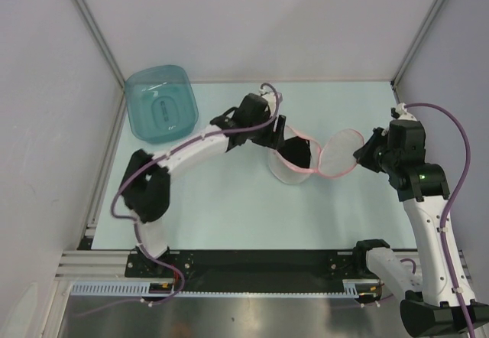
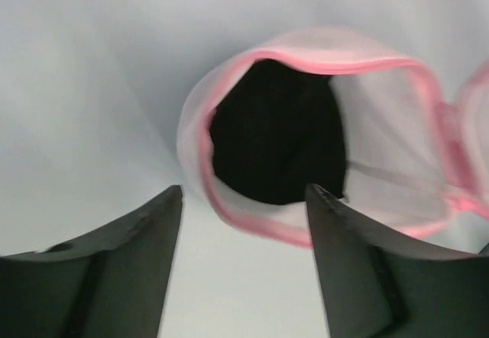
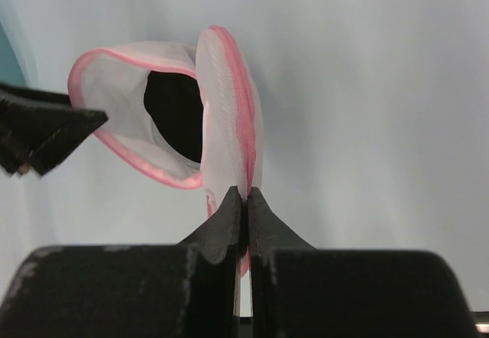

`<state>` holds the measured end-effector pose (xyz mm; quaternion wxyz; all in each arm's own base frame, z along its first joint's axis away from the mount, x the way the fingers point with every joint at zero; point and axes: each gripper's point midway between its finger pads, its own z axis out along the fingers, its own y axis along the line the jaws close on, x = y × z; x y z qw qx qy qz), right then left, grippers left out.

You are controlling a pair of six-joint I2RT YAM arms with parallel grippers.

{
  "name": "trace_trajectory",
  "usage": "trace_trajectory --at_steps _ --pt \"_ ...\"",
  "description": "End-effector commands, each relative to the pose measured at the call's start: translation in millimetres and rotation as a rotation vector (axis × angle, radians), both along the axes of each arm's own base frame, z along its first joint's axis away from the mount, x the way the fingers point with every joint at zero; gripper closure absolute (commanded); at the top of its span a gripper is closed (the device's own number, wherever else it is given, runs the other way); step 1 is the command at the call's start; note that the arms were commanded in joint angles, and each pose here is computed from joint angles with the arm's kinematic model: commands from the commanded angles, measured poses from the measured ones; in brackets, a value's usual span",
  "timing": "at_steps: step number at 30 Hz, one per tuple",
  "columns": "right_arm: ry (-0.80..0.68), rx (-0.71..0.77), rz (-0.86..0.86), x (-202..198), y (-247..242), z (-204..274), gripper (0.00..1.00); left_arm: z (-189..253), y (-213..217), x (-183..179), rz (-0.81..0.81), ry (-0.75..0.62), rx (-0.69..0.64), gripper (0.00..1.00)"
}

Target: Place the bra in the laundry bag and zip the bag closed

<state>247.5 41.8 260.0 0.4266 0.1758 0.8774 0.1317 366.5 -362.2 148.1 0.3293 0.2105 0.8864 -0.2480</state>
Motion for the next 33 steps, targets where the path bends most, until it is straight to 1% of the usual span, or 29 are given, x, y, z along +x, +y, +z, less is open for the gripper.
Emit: trace_trajectory --at_steps 1,2,3,4,5,6,8,9,10,13,14,16,17,19,20,21,25,28,31,33 --pt "-0.034 0.026 0.009 4.0 3.9 13.9 0.98 142.0 -33.7 -51.7 -0.087 -0.466 -0.297 0.25" --pt "-0.035 0.031 0.009 4.8 4.7 15.8 0.98 145.4 -32.4 -58.3 -0.07 -0.521 -0.301 0.25" --pt "-0.032 0.034 0.01 4.8 5.3 15.8 0.97 174.0 -40.3 -79.9 -0.09 -0.603 -0.39 0.21" --pt "-0.028 0.043 0.013 5.4 6.7 15.6 0.96 154.3 -40.2 -90.2 -0.109 -0.605 -0.377 0.19" --pt "-0.027 0.047 0.016 5.9 7.6 15.3 0.97 165.8 -46.4 -100.0 -0.135 -0.642 -0.441 0.19" --pt "-0.028 0.052 0.02 6.3 9.0 15.0 0.97 163.9 -55.0 -115.5 -0.18 -0.647 -0.46 0.17" --pt "-0.025 0.064 0.028 6.6 11.5 14.0 0.96 148.4 -71.3 -127.8 -0.246 -0.642 -0.443 0.13" --pt "-0.028 0.068 0.031 6.7 12.4 14.4 0.96 144.4 -82.0 -139.1 -0.291 -0.665 -0.417 0.1" --pt "-0.026 0.075 0.039 6.2 14.3 14.1 0.96 133.5 -92.1 -140.7 -0.313 -0.671 -0.386 0.09" --pt "-0.027 0.093 0.051 5.1 17.9 15.6 0.96 121.3 -107.4 -147.2 -0.325 -0.736 -0.332 0.08" --pt "-0.034 0.094 0.054 4.6 18.4 17.6 0.96 110.5 -113.8 -144.5 -0.325 -0.735 -0.312 0.08" --pt "-0.039 0.102 0.059 2.8 19.5 20.0 0.96 112.4 -120.5 -138.8 -0.295 -0.753 -0.296 0.07" --pt "-0.045 0.107 0.06 1.7 20.1 21.6 0.96 99.9 -125.9 -135.8 -0.296 -0.742 -0.269 0.07" --pt "-0.045 0.124 0.075 0.2 24.3 22.7 0.95 101.9 -133.5 -130.4 -0.291 -0.75 -0.264 0.06" --pt "-0.044 0.128 0.077 -0.3 24.7 22.0 0.96 90.1 -137.8 -129.2 -0.302 -0.735 -0.234 0.07" --pt "-0.042 0.13 0.079 -0.5 25.4 21.4 0.96 94.3 -142.9 -127.3 -0.304 -0.74 -0.234 0.07" --pt "-0.036 0.136 0.079 -0.9 26.3 19.8 0.94 85.8 -153.8 -129.9 -0.347 -0.712 -0.229 0.09" --pt "-0.043 0.15 0.087 -0.8 28.7 20.9 0.92 84.2 -158.6 -128.7 -0.339 -0.693 -0.228 0.11" --pt "-0.042 0.159 0.099 -0.1 31.5 20.2 0.92 84.3 -163.6 -127.2 -0.346 -0.686 -0.225 0.17" --pt "-0.042 0.165 0.108 -0.4 33.3 21.4 0.92 86.9 -165.5 -123.4 -0.331 -0.688 -0.223 0.28"
